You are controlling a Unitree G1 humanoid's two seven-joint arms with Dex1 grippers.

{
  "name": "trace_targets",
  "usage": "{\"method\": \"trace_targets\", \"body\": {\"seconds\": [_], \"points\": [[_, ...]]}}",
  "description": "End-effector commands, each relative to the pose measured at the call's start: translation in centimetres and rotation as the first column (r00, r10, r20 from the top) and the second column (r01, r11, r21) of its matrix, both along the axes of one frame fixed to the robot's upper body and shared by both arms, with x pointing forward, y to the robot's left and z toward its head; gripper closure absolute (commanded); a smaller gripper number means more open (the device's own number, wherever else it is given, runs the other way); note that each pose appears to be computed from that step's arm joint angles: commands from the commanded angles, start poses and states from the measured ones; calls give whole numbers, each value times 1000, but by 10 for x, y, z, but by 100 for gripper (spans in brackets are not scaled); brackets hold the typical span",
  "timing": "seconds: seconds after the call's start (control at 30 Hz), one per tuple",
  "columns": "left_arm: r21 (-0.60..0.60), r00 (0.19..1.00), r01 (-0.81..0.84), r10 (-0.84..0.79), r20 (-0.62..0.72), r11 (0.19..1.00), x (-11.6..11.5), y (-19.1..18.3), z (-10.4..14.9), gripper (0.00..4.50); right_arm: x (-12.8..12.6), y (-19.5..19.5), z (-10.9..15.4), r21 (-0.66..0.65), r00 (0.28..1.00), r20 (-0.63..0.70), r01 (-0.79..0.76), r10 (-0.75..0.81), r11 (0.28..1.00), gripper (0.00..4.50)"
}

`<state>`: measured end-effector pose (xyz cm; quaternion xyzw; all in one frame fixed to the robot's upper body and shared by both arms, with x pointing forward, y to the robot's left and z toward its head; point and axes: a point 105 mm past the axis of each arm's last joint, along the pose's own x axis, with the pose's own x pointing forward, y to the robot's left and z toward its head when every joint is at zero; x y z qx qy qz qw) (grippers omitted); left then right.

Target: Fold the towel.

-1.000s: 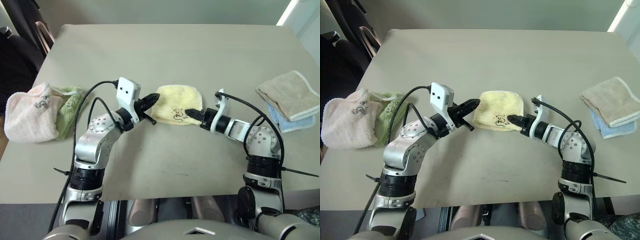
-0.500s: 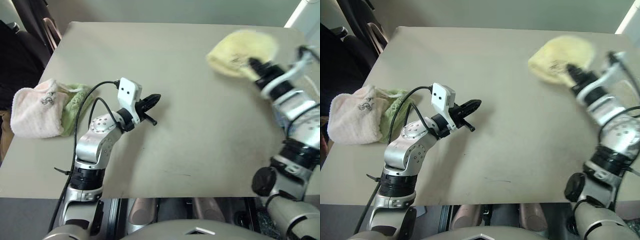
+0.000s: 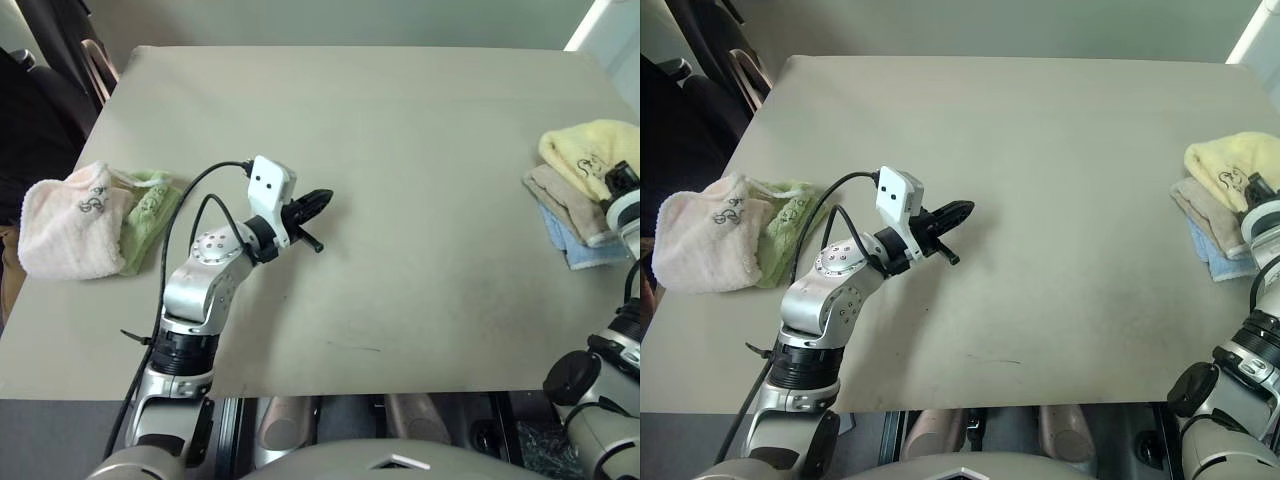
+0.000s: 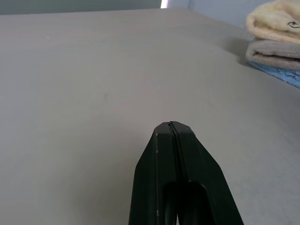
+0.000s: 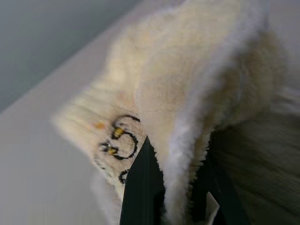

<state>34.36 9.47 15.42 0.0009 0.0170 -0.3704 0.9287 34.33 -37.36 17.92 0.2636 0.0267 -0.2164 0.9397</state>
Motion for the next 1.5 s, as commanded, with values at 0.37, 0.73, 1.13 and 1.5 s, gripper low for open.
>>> {"method": "trace_targets", "body": {"seconds": [0.37, 0.73, 1.13, 1.5], "points": [[-12, 999, 18, -17, 47, 1000, -1, -4, 11, 450, -12, -12, 12, 7, 998, 23, 65, -65, 998, 186], [-12, 999, 23, -22, 45, 1000, -1, -6, 10, 450, -14, -9, 15, -6, 998, 34, 52, -52, 999, 6], [-6, 993, 121, -121, 19, 993, 4, -29, 2, 450, -65, 12, 72, -354, 982, 167, 139, -84, 925, 6], [31, 997, 64, -65, 37, 997, 9, -15, -1, 450, -29, 114, 49, -600, 909, -31, -350, 416, 719, 6]]}}
